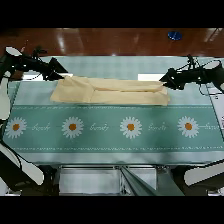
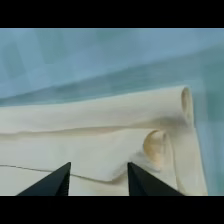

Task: Fold the shirts.

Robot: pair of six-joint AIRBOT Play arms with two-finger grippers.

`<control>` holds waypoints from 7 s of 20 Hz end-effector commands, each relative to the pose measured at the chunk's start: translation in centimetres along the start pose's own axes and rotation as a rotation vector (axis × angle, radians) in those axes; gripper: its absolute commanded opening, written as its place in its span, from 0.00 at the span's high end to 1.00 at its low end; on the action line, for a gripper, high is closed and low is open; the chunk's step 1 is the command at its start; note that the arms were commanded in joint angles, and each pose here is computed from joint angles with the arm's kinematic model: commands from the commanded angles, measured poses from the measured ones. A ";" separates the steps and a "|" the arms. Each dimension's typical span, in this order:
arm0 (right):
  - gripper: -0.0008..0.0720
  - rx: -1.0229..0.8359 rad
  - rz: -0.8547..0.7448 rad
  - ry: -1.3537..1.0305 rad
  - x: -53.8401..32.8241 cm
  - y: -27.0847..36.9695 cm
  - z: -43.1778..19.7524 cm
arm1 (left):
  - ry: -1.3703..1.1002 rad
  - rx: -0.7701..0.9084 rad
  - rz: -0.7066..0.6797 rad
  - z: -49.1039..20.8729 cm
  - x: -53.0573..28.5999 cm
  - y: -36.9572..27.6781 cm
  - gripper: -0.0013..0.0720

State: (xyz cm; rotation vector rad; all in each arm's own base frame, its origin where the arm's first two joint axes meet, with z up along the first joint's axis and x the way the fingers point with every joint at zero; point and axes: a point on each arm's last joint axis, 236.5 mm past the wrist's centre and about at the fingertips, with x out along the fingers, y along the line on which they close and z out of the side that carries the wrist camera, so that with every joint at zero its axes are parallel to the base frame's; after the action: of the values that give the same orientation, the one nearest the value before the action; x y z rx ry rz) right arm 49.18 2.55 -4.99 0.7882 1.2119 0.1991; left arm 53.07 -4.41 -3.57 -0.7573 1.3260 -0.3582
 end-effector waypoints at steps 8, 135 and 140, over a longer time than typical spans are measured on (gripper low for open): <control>0.42 0.204 -0.079 -0.092 -6.2 -8.3 -2.2 | -0.529 0.267 0.230 3.8 -19.6 -7.0 0.29; 0.97 0.169 -0.309 -0.189 -34.0 -1.4 -14.4 | -0.465 0.351 0.000 -18.8 -11.4 -11.1 0.96; 0.97 0.575 -0.632 -0.199 -36.2 -11.7 -24.0 | -0.366 0.392 -0.018 -20.2 -7.6 -12.3 0.96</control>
State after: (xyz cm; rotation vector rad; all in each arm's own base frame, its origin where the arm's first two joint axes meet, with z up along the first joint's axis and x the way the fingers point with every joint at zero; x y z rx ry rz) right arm 19.42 -12.45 15.46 0.8050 1.1751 -0.4193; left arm 34.12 -12.53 10.16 -0.4893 0.8455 -0.4211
